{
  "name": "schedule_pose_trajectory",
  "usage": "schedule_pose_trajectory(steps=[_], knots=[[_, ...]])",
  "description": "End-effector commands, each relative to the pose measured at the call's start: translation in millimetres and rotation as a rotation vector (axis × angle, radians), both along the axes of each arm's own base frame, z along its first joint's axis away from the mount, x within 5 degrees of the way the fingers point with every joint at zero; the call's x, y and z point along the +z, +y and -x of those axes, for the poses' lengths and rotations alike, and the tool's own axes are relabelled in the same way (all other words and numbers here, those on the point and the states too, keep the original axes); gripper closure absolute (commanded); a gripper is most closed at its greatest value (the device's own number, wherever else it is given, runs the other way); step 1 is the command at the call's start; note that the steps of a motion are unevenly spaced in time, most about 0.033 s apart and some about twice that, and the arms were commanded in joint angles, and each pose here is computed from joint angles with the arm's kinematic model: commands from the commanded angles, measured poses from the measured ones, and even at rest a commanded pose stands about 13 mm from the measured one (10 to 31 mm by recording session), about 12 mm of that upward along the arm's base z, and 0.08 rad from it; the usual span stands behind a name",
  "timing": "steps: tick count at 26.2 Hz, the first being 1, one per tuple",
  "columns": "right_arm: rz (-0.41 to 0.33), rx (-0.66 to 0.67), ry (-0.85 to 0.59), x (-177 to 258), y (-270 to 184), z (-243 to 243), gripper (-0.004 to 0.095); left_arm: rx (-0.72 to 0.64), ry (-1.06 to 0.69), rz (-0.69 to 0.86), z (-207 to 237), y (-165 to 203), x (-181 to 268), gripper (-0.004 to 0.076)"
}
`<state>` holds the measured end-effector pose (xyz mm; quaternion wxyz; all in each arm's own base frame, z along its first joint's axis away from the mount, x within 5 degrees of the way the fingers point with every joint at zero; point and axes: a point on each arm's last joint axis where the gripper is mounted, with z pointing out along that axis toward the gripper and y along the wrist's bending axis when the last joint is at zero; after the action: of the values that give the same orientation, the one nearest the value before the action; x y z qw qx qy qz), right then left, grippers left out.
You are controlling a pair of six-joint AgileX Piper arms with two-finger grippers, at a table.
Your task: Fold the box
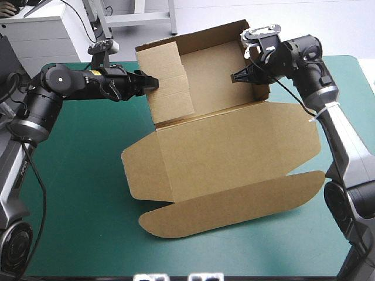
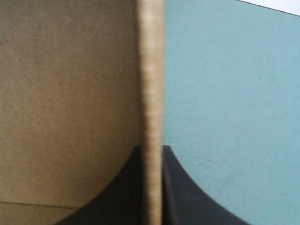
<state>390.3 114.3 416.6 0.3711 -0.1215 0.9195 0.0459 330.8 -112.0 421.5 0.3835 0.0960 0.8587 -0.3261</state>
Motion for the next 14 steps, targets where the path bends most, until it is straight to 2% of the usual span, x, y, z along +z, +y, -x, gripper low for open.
schedule_pose_trajectory(steps=[1,7,12,14], knots=[[-0.076,0.004,-0.128,35.2,-1.4,15.8,0.092,-0.018,-0.139,0.062,19.1,-1.3,47.8,0.0348],[-0.077,0.004,-0.131,35.5,-1.3,15.6,0.092,-0.082,-0.142,-0.032,28.2,0.1,55.3,0.0348],[-0.091,0.009,-0.125,35.3,-0.1,16.1,0.092,0.059,-0.047,-0.045,23.2,8.5,49.2,0.0348],[-0.091,0.009,-0.125,35.3,-0.1,16.1,0.092,0.099,-0.035,-0.103,20.2,13.3,44.6,0.0348]])
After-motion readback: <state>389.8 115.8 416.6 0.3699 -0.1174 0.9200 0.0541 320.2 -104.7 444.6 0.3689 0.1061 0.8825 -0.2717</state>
